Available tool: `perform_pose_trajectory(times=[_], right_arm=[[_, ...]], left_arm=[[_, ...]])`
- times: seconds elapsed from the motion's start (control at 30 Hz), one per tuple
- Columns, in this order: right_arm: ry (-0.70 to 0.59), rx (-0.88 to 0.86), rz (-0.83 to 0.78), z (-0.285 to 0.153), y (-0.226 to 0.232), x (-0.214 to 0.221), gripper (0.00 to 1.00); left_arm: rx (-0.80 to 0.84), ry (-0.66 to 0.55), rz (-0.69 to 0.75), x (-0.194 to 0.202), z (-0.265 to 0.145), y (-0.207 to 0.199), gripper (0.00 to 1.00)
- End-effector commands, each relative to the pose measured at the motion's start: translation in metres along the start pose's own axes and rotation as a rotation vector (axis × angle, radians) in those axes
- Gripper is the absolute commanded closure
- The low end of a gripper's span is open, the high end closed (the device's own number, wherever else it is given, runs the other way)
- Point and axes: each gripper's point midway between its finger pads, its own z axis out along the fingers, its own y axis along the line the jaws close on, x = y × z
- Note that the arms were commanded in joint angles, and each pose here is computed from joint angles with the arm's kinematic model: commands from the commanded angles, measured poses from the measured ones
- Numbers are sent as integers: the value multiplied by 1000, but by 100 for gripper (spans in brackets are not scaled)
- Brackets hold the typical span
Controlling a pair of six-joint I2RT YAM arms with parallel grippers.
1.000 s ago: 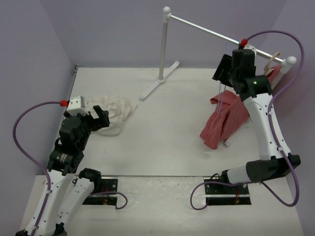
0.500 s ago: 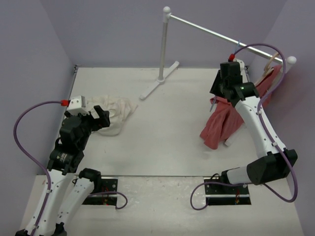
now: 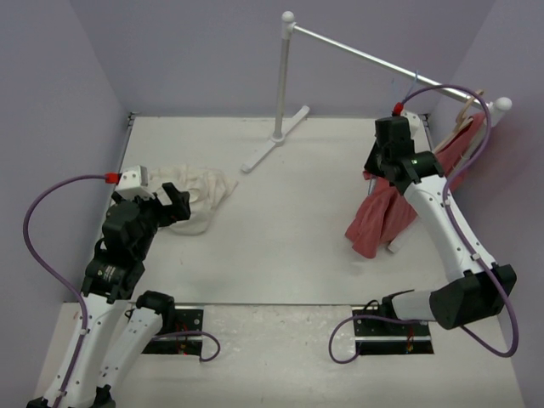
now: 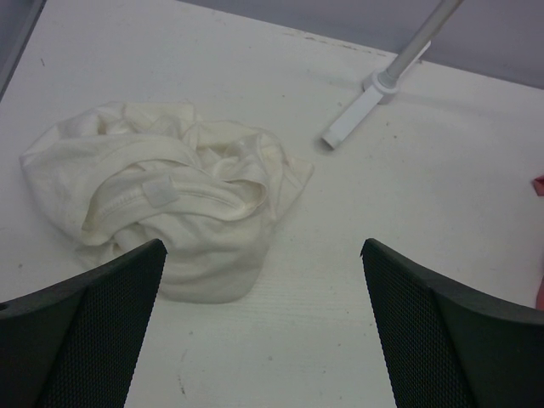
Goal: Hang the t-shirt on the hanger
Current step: Pick up the hanger from the clothesline.
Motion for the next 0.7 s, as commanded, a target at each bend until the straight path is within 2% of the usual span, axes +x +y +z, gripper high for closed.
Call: perform_pose_trajectory(times=[0.0,0.07,0.23,0.67], right_arm=[[-76,-6,44,-15,2,-16,83],[-78,-5,45,-17,1,-15,84],[-69,3,42,-18,-1,-10,100],[-93,-52,-2,-36,6,-22,100]], left_arm=[[29,-24,15,-2,3,-4,0],[29,-24,15,-2,2,-4,0],[29,-24,15,-2,2,-4,0],[24,-21,17,-1,3,-3,0]])
